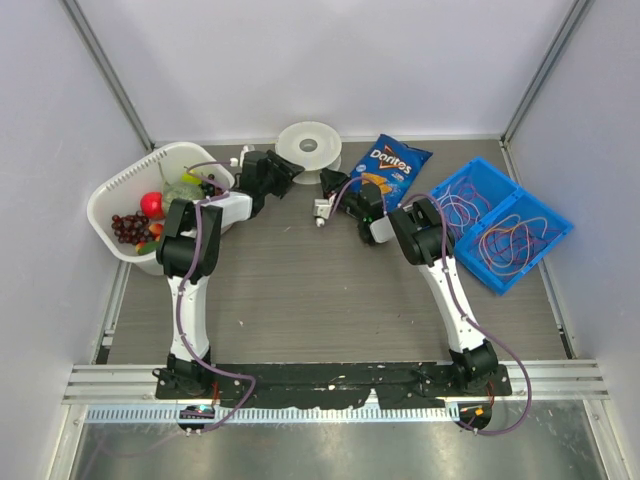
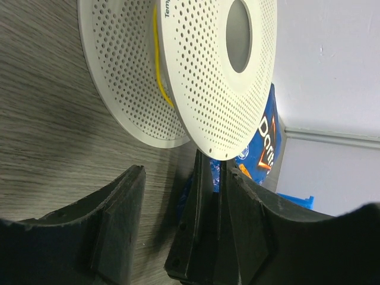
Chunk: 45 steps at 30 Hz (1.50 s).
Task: Wrap the cables
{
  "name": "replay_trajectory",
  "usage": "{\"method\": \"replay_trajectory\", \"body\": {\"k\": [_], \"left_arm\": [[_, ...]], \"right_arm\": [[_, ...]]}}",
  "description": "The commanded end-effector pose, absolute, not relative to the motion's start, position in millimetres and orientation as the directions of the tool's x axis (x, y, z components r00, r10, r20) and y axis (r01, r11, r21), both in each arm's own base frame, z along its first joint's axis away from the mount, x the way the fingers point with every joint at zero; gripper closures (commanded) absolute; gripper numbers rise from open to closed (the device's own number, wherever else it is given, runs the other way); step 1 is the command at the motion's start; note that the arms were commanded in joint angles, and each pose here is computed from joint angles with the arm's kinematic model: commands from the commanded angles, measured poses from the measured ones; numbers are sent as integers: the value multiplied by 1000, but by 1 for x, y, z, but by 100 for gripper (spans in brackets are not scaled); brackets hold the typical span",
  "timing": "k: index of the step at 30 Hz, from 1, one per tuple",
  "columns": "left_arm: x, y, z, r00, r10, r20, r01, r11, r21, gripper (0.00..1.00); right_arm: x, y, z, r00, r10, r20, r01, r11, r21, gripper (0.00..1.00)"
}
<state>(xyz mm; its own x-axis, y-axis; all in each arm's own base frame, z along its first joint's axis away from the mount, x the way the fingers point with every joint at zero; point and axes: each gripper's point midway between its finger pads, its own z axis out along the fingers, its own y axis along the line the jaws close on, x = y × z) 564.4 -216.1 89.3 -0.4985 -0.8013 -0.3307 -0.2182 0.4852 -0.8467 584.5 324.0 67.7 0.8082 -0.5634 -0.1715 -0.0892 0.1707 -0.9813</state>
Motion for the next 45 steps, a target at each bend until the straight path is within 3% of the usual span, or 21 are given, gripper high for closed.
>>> {"method": "replay_trajectory", "body": {"k": [1,16,32,37,41,45], "left_arm": [[575,-215,131,-452,-805,-384,-127,484,-866,40],[560,-216,165,-449,-787,-422,-73,503,-861,35],[534,-212,248,-417,-691,-590,67,624,-778,30],[516,-211,279,-424,-605,-674,145,689,-710,20],[497,-207,308,-413,-524,-745,218,737,-640,1],[475,-204,327,-441,-404,-802,277,788,-550,0]], "right_arm": [[571,328,107,847,-519,-110,-3,202,-979,69],[537,329,160,893,-437,-107,29,293,-956,52],[525,308,268,878,-459,-135,95,443,-891,40],[515,289,314,856,-475,-204,63,488,-871,37],[508,266,355,806,-505,-309,15,539,-842,34],[501,238,380,702,-558,-443,-54,578,-814,24]]}}
